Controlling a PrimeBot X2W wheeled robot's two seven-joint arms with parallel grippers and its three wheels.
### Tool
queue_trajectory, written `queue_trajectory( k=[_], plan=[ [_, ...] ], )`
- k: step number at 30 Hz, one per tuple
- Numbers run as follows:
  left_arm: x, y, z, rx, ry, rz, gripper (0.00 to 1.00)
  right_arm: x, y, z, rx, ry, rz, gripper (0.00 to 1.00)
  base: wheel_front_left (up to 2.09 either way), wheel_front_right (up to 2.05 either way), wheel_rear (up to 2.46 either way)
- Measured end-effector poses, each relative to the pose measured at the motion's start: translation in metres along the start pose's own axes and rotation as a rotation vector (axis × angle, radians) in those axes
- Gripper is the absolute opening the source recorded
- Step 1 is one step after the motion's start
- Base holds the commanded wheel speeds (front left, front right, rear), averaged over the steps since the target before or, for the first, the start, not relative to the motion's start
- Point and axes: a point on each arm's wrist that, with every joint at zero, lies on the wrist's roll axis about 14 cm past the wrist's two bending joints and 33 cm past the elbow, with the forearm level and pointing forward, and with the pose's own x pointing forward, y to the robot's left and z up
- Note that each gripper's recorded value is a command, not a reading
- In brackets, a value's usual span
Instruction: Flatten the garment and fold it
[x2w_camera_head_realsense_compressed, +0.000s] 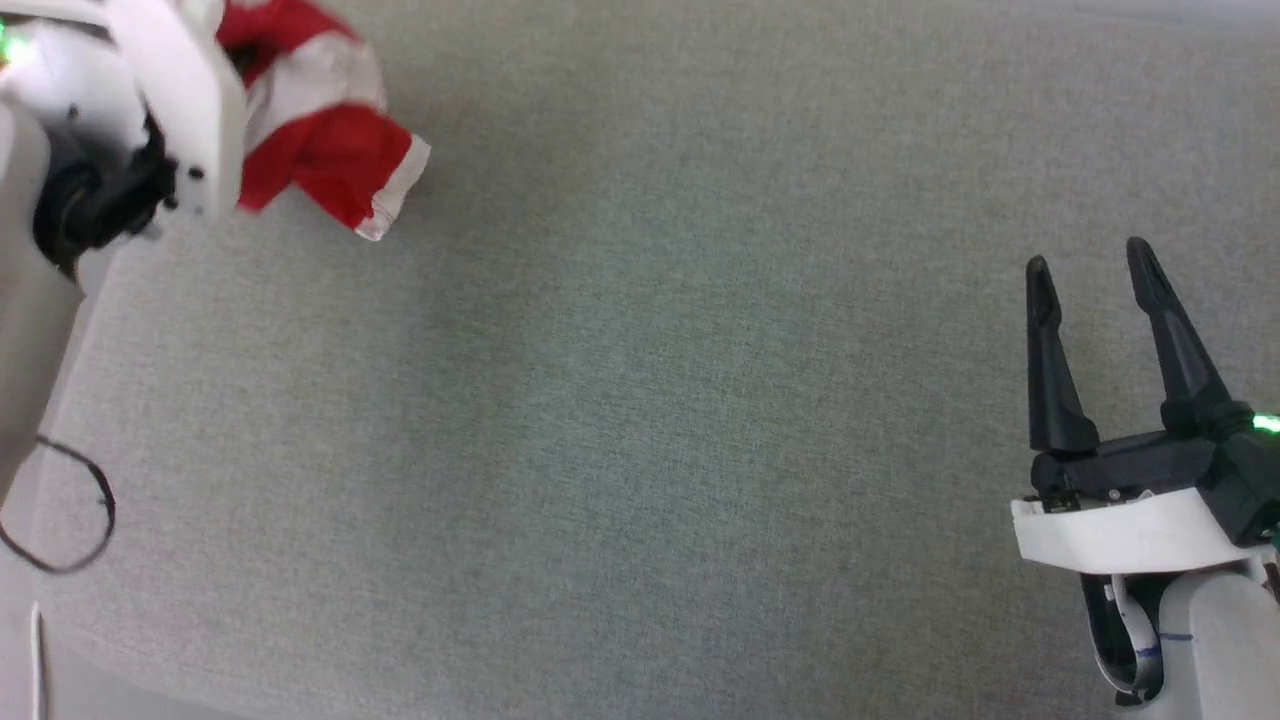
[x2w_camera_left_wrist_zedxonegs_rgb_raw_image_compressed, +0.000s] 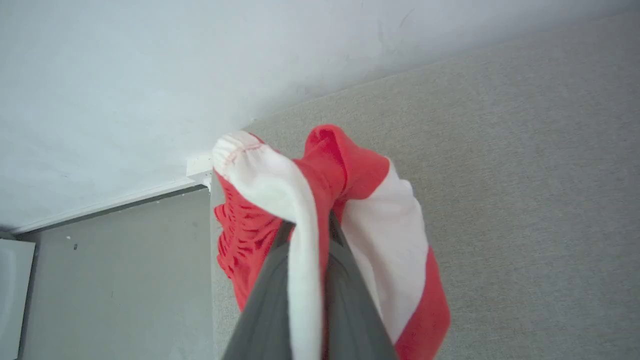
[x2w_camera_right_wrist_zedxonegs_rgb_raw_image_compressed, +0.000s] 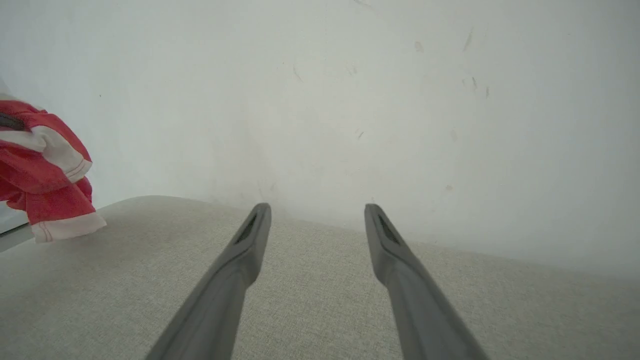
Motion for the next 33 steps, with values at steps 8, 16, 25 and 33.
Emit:
queue_trajectory(
  k=[8,16,25,33],
  plan=[
    [-0.045,-0.07,0.104,0.213,-0.313,-0.148,0.0,-0.015,0.0,0.029,0.018,-0.046,-0.016,1.0,0.0,0.0,0.0],
    [-0.065,-0.208,0.153,0.355,-0.486,-0.458,0.0,-0.05,-0.038,0.047,-0.011,-0.055,-0.143,1.0,0.0,0.0,0.0],
    [-0.064,-0.353,0.109,0.425,-0.416,-0.816,0.0,-0.089,-0.077,0.06,-0.039,-0.056,-0.284,1.0,0.0,0.0,0.0],
    [-0.047,-0.424,-0.037,0.453,-0.039,-0.994,0.0,-0.104,-0.096,0.051,-0.051,-0.017,-0.349,1.0,0.0,0.0,0.0]
  ],
)
